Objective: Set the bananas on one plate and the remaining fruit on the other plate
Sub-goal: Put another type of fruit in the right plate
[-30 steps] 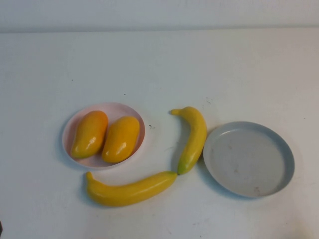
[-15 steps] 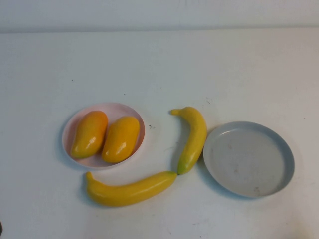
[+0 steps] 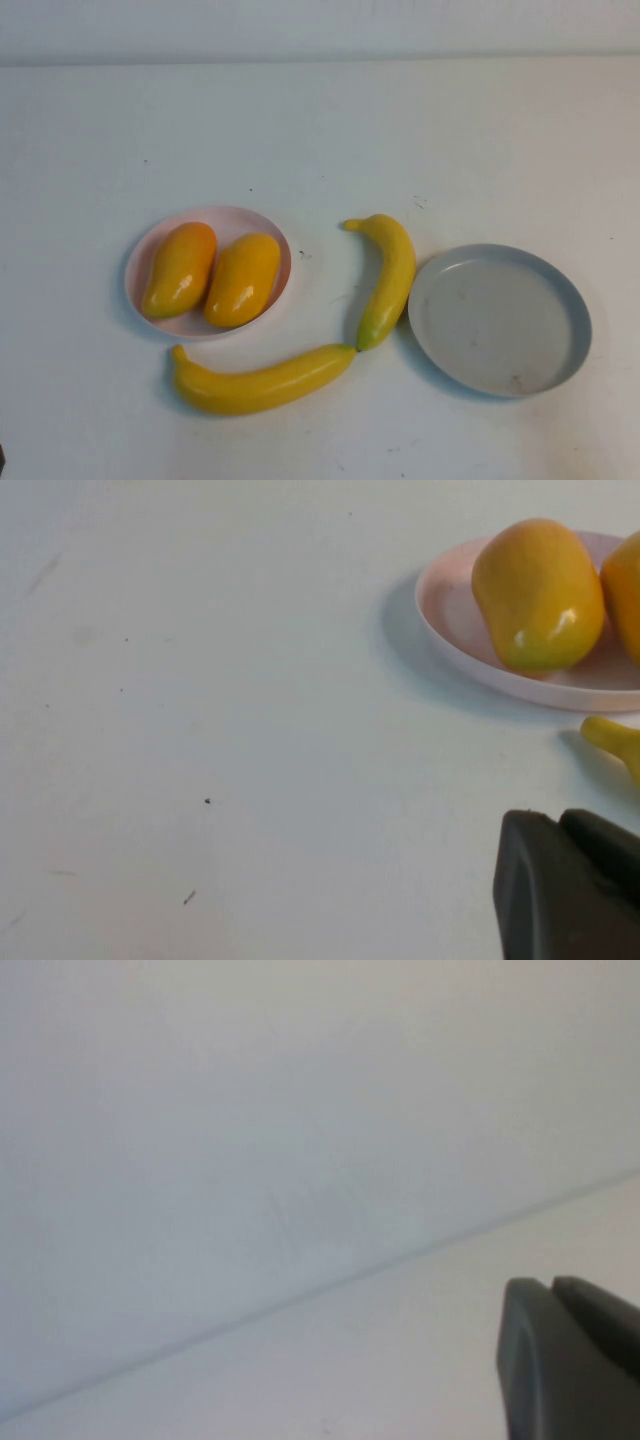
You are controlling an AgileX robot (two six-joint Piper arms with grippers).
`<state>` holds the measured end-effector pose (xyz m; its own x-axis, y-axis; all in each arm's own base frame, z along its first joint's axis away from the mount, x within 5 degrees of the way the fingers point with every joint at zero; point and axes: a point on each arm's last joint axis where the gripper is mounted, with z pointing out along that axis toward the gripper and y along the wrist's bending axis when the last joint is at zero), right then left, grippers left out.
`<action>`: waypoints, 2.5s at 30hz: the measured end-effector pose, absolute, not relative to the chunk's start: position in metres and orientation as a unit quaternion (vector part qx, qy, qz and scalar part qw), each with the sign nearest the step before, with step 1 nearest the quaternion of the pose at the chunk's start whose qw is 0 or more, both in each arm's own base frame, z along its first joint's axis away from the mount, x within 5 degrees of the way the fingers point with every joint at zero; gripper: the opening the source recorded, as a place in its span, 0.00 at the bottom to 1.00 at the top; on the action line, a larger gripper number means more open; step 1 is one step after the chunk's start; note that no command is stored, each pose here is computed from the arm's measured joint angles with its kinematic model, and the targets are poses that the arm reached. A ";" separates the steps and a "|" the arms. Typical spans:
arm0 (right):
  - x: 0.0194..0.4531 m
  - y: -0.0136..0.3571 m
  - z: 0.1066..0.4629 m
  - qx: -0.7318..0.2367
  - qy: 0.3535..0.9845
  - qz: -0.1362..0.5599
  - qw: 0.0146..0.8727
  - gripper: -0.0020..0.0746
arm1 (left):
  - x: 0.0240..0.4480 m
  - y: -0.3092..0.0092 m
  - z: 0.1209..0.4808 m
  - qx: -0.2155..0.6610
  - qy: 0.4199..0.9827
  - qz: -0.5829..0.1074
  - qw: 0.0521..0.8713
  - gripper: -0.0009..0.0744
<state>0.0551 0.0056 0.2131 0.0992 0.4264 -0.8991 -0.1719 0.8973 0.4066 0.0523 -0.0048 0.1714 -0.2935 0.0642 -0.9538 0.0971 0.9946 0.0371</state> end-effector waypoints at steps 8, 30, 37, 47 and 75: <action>0.051 0.017 0.256 0.109 0.726 0.261 0.627 0.01 | 0.052 -0.005 0.171 0.050 0.804 -0.014 0.592 0.01; 0.156 0.091 0.278 -0.289 0.908 0.193 0.232 0.01 | 0.052 -0.005 0.171 0.050 0.804 -0.014 0.592 0.01; 0.194 0.175 0.279 -0.445 0.856 0.176 0.196 0.04 | 0.052 -0.005 0.171 0.050 0.804 -0.014 0.592 0.01; 0.225 0.280 0.252 -0.642 0.741 0.118 0.158 0.59 | 0.052 -0.005 0.171 0.050 0.804 -0.014 0.592 0.01; 0.285 0.343 0.194 -0.752 0.646 0.047 0.123 0.46 | 0.052 -0.005 0.171 0.050 0.804 -0.014 0.592 0.01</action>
<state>0.2846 0.3429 0.1945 0.1621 -0.9596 -0.2302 -0.9828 -0.1362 -0.1244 0.0523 -0.0048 0.1714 -0.2935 0.0642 -0.9538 0.0971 0.9946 0.0371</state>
